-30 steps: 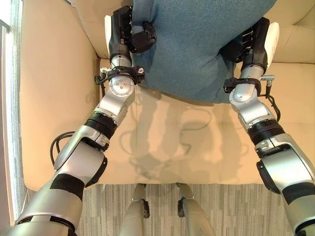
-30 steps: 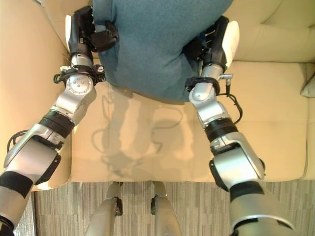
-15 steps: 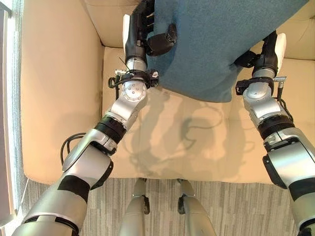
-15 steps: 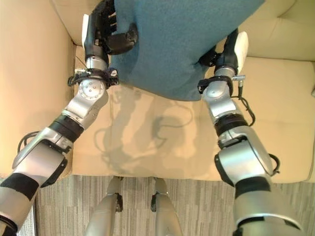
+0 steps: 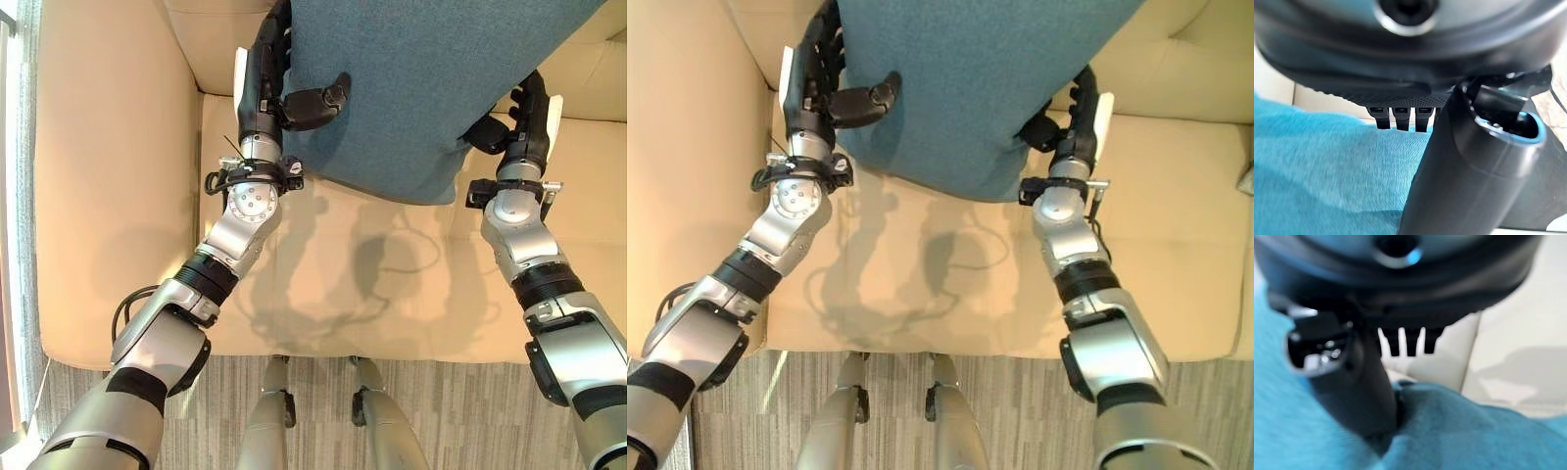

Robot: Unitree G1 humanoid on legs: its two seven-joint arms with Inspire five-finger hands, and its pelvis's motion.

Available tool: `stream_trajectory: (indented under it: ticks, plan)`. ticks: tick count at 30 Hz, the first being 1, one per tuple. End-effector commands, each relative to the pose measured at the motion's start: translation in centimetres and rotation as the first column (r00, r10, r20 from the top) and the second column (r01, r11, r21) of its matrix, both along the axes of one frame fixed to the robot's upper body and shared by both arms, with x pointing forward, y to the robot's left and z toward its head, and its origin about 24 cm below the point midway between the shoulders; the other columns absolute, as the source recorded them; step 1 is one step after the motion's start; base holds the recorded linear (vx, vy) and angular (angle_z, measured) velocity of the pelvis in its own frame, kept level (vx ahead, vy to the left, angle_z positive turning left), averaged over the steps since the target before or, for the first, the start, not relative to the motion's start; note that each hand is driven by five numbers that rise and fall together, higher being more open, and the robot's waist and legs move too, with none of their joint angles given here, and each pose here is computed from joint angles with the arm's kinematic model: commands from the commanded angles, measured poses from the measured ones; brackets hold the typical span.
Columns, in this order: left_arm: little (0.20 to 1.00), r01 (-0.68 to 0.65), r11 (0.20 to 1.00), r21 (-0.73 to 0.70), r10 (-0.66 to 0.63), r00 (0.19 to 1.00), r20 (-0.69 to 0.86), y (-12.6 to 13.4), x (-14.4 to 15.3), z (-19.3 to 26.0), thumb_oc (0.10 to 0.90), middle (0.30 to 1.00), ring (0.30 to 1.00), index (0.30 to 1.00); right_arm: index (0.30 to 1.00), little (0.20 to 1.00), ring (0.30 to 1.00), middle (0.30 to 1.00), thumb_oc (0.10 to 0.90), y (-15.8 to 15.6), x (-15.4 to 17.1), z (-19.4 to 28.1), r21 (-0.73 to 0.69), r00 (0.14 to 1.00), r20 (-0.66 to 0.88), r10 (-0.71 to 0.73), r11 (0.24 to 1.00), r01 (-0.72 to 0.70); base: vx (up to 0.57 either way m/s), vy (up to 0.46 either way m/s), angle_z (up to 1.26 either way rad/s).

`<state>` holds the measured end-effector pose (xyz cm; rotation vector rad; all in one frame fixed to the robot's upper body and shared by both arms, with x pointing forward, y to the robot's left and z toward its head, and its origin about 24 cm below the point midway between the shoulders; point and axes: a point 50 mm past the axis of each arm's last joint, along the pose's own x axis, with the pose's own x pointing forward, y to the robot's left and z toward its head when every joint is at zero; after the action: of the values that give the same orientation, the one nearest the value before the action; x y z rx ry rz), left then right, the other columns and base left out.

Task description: Pick up all the scattered cushions and arrange them neatly on the sofa.

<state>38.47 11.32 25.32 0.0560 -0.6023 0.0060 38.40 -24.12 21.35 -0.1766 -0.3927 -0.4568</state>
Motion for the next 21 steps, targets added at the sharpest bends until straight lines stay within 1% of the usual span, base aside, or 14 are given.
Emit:
stream_trajectory:
  ticks: [1,2,5,6,7,9,11,13,14,17,21]
  plan:
    - [0.9,-0.032,0.997,-0.076,0.042,0.989,0.14,1.4,-0.1,3.8,0.8,0.9,0.9,0.9,0.9,0.9,0.9,0.9,0.8,-0.8,-1.5,2.7,0.116,0.971,0.238,0.033,0.991,-0.062,0.0,0.0,0.0]
    - [0.9,-0.031,0.997,-0.075,0.041,0.989,0.139,1.3,-0.1,3.8,0.8,0.9,0.9,0.9,0.9,0.9,0.9,0.9,0.8,-0.8,-1.6,2.7,0.116,0.971,0.238,0.032,0.991,-0.062,0.0,0.0,0.0]
    - [0.9,-0.085,0.99,-0.115,0.097,0.99,0.1,3.2,0.2,2.9,0.8,0.9,0.9,0.9,0.9,0.9,0.9,0.9,0.8,-1.7,-2.5,-0.3,0.157,0.979,0.201,0.013,0.987,-0.046,0.02,0.015,-0.03]
    - [0.9,-0.117,0.987,-0.106,0.126,0.988,0.09,4.0,0.2,2.6,0.8,0.9,0.9,0.9,0.9,0.9,0.9,0.9,0.8,-1.8,-2.9,-1.3,0.164,0.982,0.189,0.015,0.985,-0.047,0.04,0.041,-0.05]
    - [0.9,-0.177,0.982,-0.073,0.182,0.98,0.074,5.3,0.3,1.9,0.8,0.9,0.9,0.9,0.9,0.9,0.9,0.9,0.8,-2.1,-3.8,-3.8,0.177,0.99,0.143,0.008,0.984,-0.034,0.0,0.037,-0.05]
    - [0.9,-0.197,0.978,-0.074,0.202,0.978,0.061,5.6,0.4,1.5,0.8,0.9,0.9,0.9,0.9,0.9,0.9,0.9,0.8,-2.2,-4.2,-4.5,0.189,0.991,0.133,0.002,0.982,-0.028,0.0,0.014,-0.06]
    - [0.9,-0.25,0.963,-0.099,0.255,0.967,0.031,6.8,0.5,1.1,0.8,0.9,0.9,0.9,0.9,0.9,0.9,0.9,0.8,-2.0,-5.2,-6.0,0.25,0.99,0.144,-0.002,0.968,-0.034,0.03,0.011,-0.06]
    - [0.9,-0.265,0.957,-0.114,0.269,0.963,0.015,7.1,0.6,0.8,0.8,0.9,0.9,0.9,0.9,0.9,0.9,0.9,0.8,-1.8,-5.6,-6.5,0.264,0.989,0.147,0.001,0.964,-0.041,0.02,0.014,-0.1]
    - [0.9,-0.296,0.944,-0.145,0.297,0.955,-0.014,7.9,0.7,0.3,0.8,0.9,0.9,0.9,0.9,0.9,0.9,0.9,0.8,-0.9,-7.0,-8.1,0.296,0.989,0.147,0.02,0.953,-0.064,-0.01,0.017,-0.14]
    - [0.9,-0.303,0.942,-0.143,0.302,0.953,-0.032,8.1,0.7,-0.2,0.8,0.9,0.9,0.9,0.9,0.9,0.9,0.9,0.8,-0.2,-7.7,-8.7,0.312,0.987,0.153,0.04,0.946,-0.087,0.02,0.015,-0.09]
    - [0.9,-0.329,0.94,-0.089,0.325,0.944,-0.058,8.4,1.1,-0.6,0.8,0.9,0.9,0.9,0.9,0.9,0.9,0.9,0.8,0.6,-8.7,-9.1,0.325,0.982,0.175,0.075,0.937,-0.13,0.0,0.0,0.0]
